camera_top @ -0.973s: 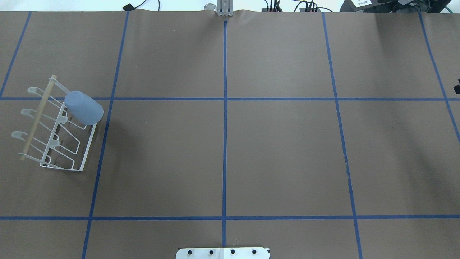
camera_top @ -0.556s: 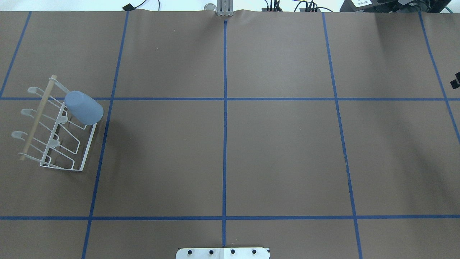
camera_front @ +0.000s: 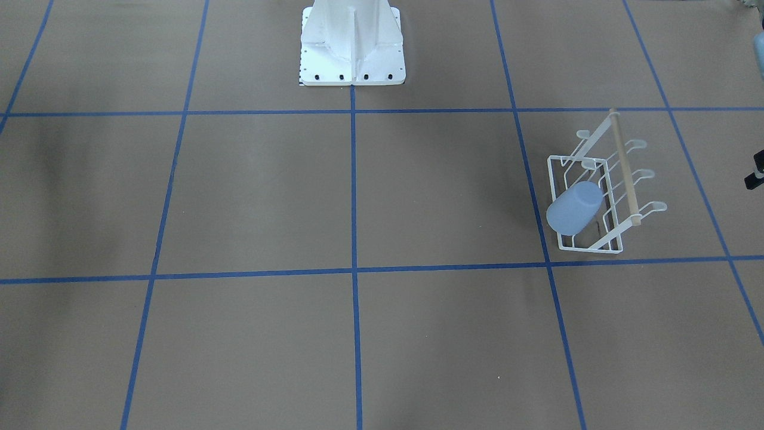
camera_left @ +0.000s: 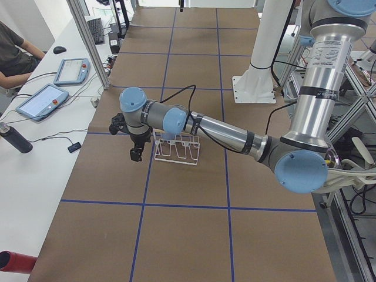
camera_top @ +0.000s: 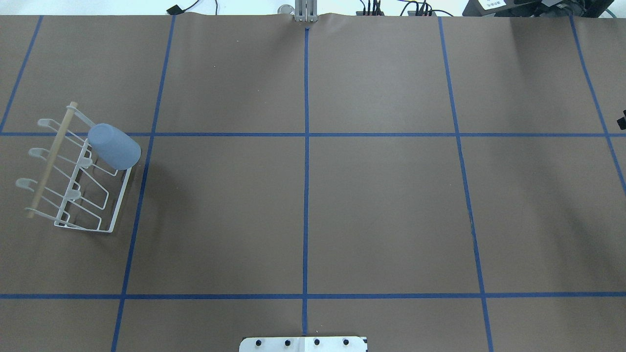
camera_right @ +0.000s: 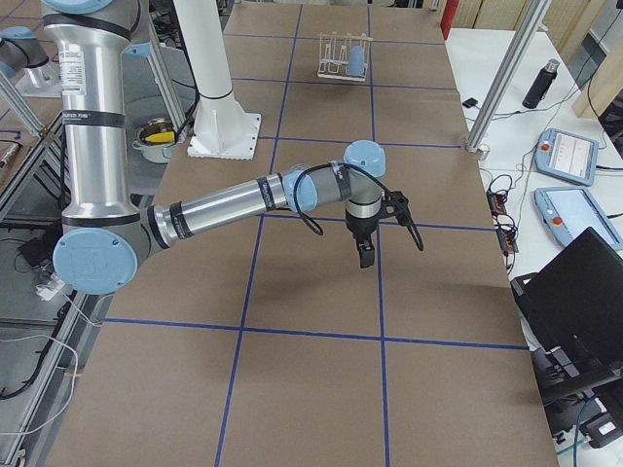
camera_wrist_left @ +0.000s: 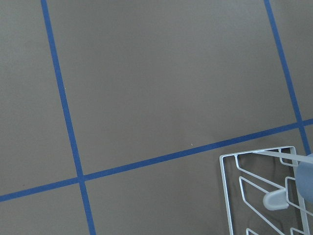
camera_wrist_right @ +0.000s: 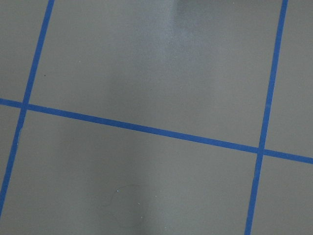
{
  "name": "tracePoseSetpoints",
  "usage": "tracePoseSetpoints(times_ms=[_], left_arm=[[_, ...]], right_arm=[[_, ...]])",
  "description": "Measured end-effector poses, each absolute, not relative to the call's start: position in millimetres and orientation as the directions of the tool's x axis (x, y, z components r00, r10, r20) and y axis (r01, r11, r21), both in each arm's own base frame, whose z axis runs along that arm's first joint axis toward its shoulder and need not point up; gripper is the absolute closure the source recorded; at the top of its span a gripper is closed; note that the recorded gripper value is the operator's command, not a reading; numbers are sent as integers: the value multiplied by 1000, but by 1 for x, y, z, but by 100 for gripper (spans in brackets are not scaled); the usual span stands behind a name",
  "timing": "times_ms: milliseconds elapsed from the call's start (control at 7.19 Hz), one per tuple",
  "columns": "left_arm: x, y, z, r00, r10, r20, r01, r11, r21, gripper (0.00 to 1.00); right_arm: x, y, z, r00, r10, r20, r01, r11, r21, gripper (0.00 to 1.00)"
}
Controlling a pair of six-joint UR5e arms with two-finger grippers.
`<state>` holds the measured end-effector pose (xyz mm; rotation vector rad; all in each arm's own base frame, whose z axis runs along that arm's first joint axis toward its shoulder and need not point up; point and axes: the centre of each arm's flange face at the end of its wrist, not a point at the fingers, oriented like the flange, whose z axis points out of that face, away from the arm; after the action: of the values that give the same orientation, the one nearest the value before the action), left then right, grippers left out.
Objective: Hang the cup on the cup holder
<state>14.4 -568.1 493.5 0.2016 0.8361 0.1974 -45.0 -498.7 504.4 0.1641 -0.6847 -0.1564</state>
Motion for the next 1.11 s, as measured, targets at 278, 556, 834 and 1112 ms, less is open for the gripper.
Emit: tracePoseSetpoints(times_ms=[278, 556, 834, 1112], left_arm=[[13, -567, 490, 655, 255, -711, -91, 961, 260, 2], [13, -567, 490, 656, 255, -711, -92, 961, 260, 2], [14, -567, 488, 655, 259, -710, -94, 960, 264, 2], [14, -567, 489, 655, 259, -709, -94, 960, 264, 2]], right_arm=[[-53, -504, 497, 768, -217, 603, 102, 970, 219, 0], [-54, -504, 496, 761, -215, 612, 101, 971, 216, 0], [-54, -504, 498, 753, -209, 624, 100, 974, 205, 0], [-55, -506, 499, 751, -209, 626, 100, 974, 205, 0]])
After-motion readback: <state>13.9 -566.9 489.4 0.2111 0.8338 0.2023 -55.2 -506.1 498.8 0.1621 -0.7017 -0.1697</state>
